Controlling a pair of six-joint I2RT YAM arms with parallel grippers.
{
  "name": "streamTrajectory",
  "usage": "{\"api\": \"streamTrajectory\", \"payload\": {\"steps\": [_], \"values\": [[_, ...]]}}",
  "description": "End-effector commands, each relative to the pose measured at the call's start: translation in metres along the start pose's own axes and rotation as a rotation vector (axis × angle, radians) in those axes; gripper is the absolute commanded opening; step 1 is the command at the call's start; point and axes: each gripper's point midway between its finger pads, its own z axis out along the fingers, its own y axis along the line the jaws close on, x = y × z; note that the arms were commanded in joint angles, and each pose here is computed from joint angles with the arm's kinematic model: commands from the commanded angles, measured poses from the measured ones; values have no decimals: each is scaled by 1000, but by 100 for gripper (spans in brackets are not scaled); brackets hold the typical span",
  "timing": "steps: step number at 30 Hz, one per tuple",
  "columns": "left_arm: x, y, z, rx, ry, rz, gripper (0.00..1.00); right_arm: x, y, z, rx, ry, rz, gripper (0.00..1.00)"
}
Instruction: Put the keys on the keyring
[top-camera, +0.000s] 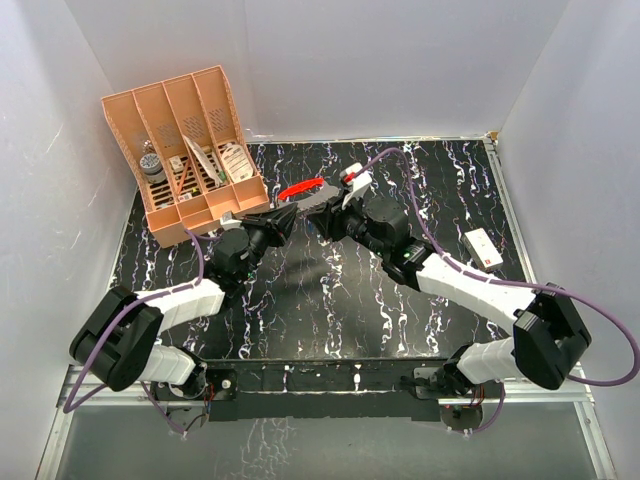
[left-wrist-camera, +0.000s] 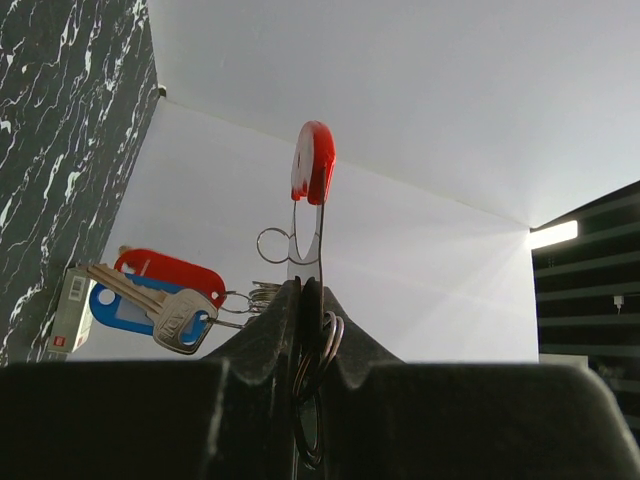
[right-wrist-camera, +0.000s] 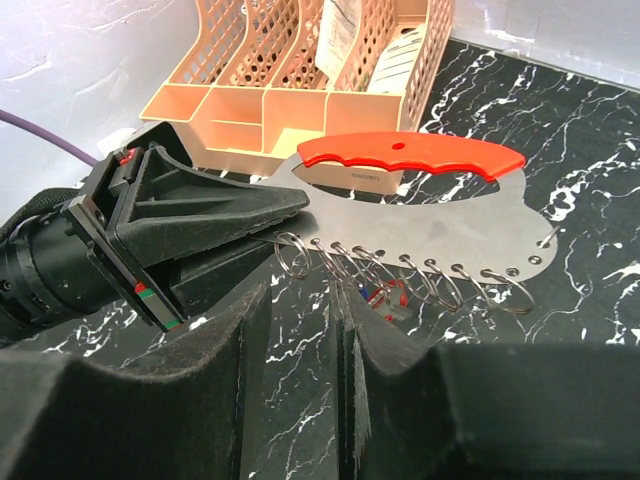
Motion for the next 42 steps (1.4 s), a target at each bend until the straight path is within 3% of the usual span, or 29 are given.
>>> {"api": "streamTrajectory", "payload": {"steps": [1, 42], "values": [[15, -38, 2, 104, 37, -28, 0, -27, 12, 10, -37, -54, 62, 29], [17, -40, -2, 102, 46, -12, 0, -41, -5, 24, 61, -97, 70, 25]]}}
